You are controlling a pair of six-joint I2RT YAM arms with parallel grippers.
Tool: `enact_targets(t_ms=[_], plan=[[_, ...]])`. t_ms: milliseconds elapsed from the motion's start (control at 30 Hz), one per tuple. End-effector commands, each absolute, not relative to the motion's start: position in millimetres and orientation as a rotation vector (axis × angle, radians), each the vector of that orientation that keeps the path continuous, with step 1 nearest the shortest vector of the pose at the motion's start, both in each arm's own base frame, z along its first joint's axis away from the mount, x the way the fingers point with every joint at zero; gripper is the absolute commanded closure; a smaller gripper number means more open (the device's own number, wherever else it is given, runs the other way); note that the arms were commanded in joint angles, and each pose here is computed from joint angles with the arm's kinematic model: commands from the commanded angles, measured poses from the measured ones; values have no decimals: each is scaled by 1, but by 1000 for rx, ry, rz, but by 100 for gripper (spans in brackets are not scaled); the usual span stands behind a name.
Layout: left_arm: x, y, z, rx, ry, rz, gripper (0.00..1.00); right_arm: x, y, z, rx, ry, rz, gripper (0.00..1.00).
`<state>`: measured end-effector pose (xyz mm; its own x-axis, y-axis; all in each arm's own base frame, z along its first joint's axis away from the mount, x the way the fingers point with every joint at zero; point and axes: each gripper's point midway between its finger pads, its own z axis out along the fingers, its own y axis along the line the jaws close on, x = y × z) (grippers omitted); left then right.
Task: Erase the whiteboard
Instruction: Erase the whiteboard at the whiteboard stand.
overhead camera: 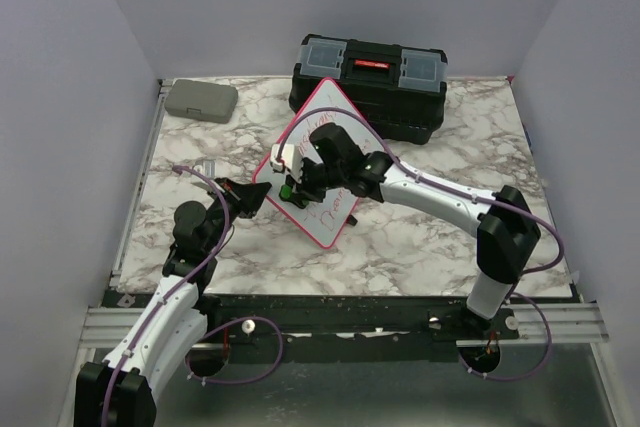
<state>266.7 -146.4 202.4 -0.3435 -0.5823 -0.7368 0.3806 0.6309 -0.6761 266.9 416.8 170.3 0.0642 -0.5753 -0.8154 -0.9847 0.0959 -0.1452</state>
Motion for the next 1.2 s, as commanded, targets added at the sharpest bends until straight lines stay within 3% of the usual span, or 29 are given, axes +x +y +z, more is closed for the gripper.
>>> enact_targets(t_ms=[0,333,667,767,1000,1167], plan=[[252,-166,222,6,1608,-1059,100,238,415,123,-1713,1705,675,99],[252,-166,221,9,1609,-1058,100,320,383,138,-1370,1801,232,99],[252,-166,222,11,1607,-1057,100,338,370,146,-1312,1794,126,99],[252,-166,221,10,1610,-1058,100,322,377,143,-1379,1775,238,99],[253,-167,222,10,1610,-1062,100,231,410,126,-1676,1727,823,99],[253,-167,222,11,1610,-1063,100,227,427,137,-1644,1728,891,99]])
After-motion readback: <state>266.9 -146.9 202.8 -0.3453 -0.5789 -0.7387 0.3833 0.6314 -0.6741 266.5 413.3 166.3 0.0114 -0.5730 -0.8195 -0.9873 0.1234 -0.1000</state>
